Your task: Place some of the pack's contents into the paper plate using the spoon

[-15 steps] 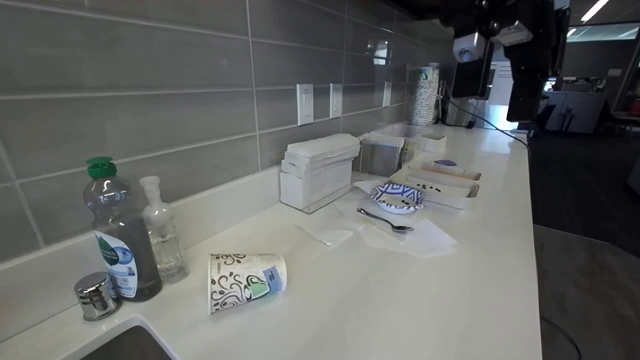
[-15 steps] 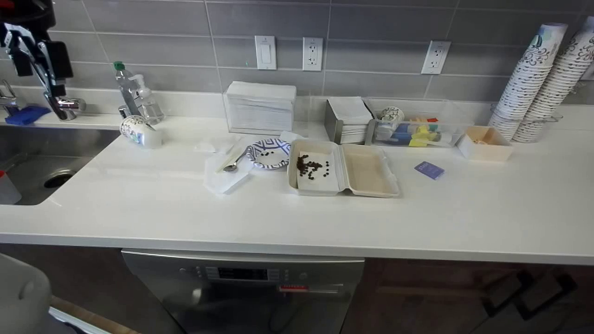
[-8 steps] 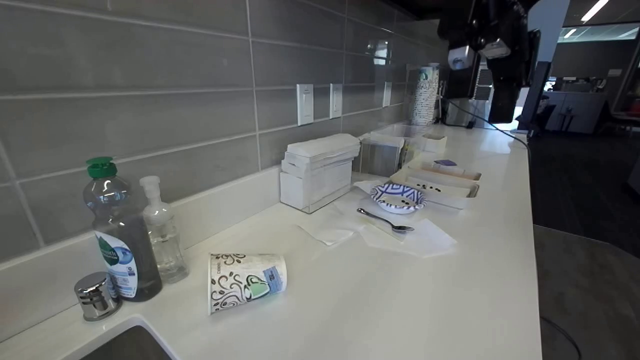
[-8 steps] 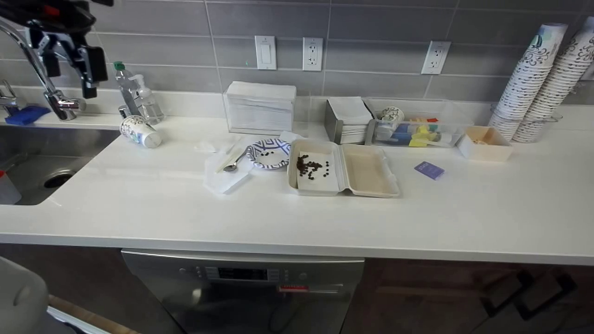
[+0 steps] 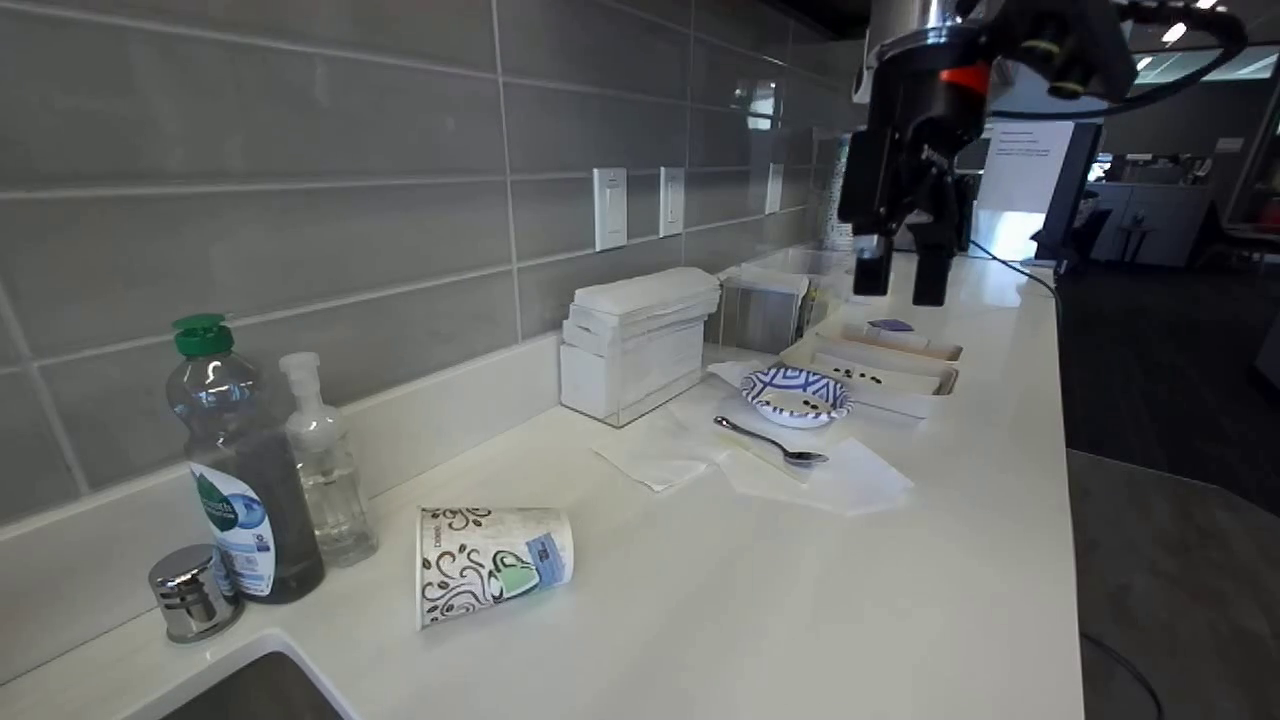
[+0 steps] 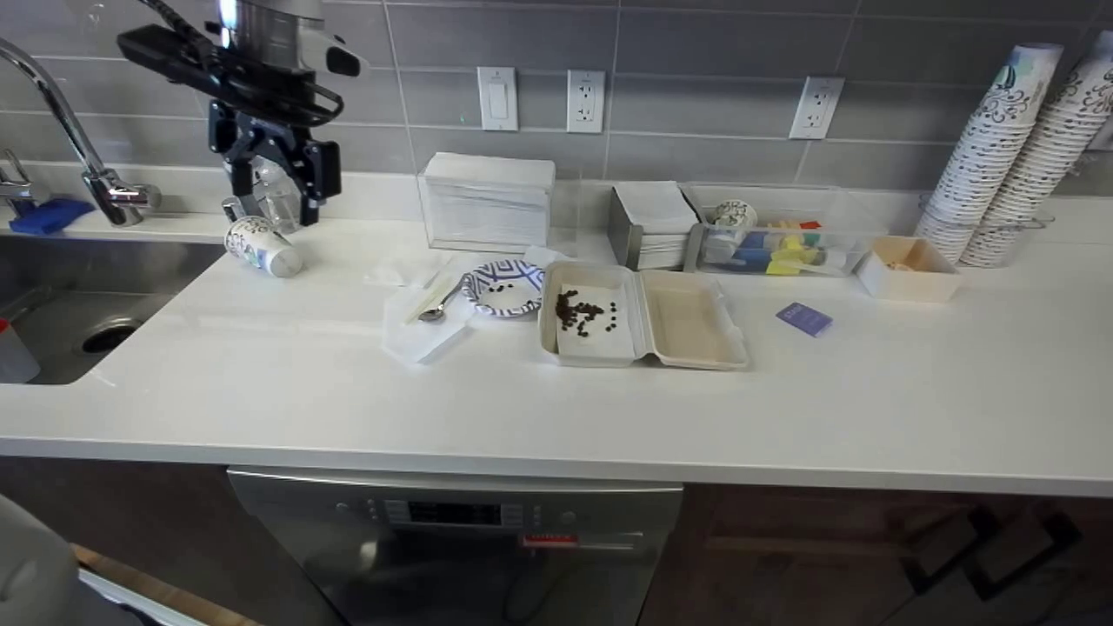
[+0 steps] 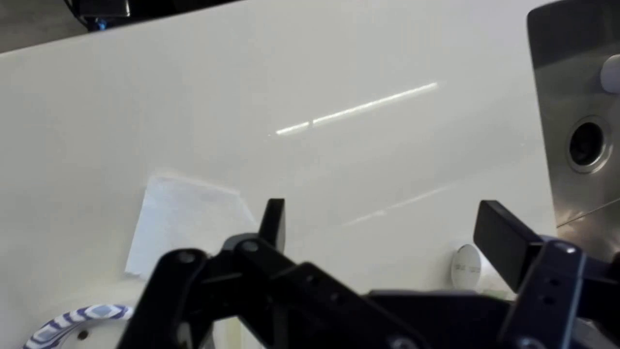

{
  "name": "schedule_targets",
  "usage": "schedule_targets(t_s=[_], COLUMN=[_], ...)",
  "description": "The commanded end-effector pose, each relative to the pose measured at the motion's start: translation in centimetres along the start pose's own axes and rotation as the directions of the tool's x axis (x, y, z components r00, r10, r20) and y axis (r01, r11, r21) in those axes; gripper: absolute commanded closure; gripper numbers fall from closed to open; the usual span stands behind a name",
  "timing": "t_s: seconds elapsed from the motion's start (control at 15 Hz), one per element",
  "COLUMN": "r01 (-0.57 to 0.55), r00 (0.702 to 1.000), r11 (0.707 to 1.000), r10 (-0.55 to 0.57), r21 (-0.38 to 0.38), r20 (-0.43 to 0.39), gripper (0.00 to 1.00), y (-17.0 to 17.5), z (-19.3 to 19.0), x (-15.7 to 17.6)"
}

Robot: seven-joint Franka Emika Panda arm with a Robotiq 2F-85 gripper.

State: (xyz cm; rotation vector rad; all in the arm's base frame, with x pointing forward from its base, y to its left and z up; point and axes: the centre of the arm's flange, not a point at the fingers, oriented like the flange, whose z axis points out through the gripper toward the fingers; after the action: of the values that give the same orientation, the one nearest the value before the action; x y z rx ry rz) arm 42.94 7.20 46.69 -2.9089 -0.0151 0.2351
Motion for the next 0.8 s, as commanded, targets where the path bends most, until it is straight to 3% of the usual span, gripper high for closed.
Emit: schedule_targets(t_s=[0.0, 0.33, 0.73], r01=[0.044, 0.038, 0.010], r00=[0.996, 0.993, 0.998], r11=[0.991, 0.972, 0.972], r10=[-0.053, -0.062, -0.023], r21=[-0.124, -0.233, -0.234], r20=[-0.069, -0.096, -0.055], gripper=[0.00, 0.00, 0.00], y=[2.2, 6.0, 8.3], z=[0.8, 2.2, 5.6], x=[4.6, 8.3, 10.3])
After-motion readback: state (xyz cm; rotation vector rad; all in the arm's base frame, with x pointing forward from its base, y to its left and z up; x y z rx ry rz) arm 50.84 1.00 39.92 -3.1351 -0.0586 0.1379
